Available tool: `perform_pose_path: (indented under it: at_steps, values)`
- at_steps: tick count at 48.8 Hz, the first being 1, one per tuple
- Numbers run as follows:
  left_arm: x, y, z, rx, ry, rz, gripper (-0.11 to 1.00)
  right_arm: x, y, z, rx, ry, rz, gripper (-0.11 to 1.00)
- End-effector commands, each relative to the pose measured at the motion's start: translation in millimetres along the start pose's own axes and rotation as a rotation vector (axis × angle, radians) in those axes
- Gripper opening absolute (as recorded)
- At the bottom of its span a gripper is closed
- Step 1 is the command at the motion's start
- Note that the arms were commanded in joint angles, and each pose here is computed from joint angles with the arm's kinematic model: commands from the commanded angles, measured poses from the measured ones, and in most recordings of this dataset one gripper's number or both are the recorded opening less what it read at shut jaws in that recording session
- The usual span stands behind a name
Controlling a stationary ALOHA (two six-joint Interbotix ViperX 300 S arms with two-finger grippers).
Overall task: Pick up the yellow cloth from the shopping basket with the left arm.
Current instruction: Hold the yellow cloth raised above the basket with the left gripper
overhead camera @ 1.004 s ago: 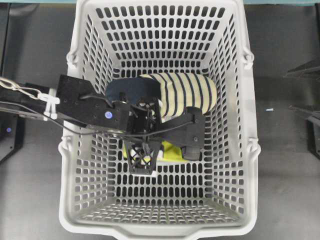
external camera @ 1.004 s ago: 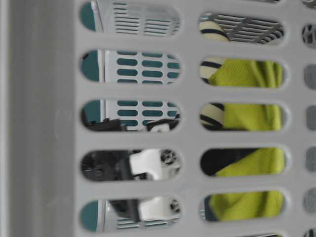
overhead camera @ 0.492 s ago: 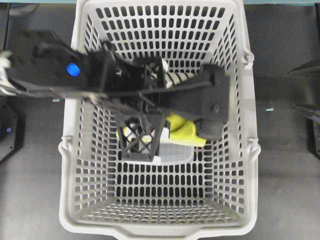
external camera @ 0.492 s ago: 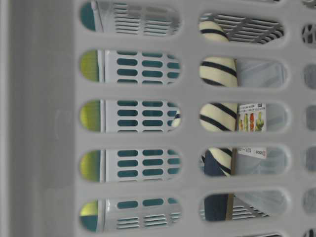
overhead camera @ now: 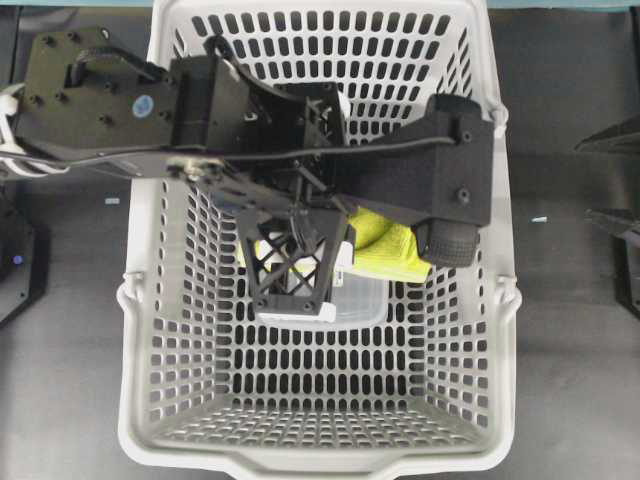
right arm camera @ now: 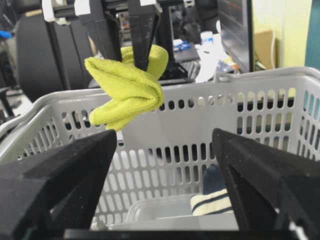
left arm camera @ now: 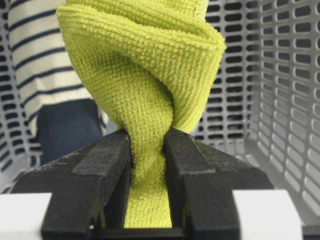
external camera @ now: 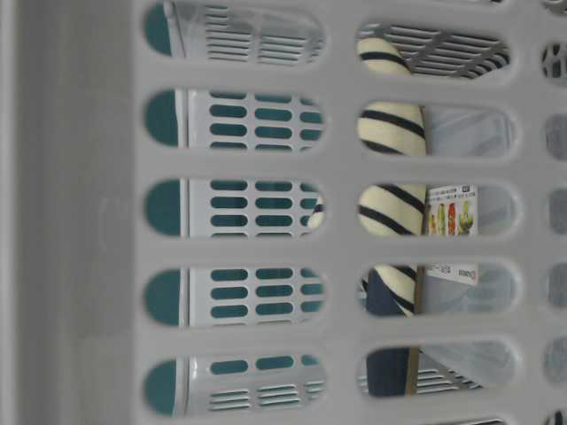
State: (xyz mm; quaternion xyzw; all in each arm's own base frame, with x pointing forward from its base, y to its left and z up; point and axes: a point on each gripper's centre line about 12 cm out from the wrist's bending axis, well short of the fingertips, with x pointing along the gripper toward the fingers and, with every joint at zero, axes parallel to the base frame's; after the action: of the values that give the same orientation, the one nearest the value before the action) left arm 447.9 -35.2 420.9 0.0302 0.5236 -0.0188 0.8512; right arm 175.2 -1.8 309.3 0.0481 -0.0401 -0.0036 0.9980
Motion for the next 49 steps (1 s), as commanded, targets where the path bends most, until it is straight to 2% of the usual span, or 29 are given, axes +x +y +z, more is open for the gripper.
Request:
perform_pose_path:
  at_steps: [1, 9, 15, 21, 25, 31, 49]
  values:
    - [-15.0, 1.1, 1.8, -0.004, -0.040, 0.004, 0.18, 1.5, 0.1, 1.6, 0.003, -0.003, 0.000, 0.74]
    - [0.0, 7.4, -6.0, -0.015, -0.006, 0.011, 0.18, 1.1, 0.0, 0.7, 0.002, -0.002, 0.000, 0.74]
    - [2.8, 6.6, -12.6, -0.017, -0.027, 0.010, 0.18, 0.8, 0.0, 0.3, 0.003, -0.002, 0.000, 0.74]
    - [7.8, 6.3, -29.3, -0.013, 0.003, 0.010, 0.18, 0.1, 0.1, 1.4, 0.003, -0.008, 0.000, 0.74]
    - [7.9, 5.6, -36.2, -0.014, -0.021, 0.009, 0.18, -0.5, 0.1, 1.8, 0.003, -0.009, 0.001, 0.74]
    - [6.5, 4.9, -38.2, -0.006, -0.089, 0.007, 0.18, -0.5, 0.4, 1.7, 0.003, -0.009, 0.002, 0.74]
    - [10.5, 5.3, -41.8, -0.004, -0.073, 0.008, 0.18, -0.5, 0.1, 1.8, 0.006, -0.009, 0.001, 0.74]
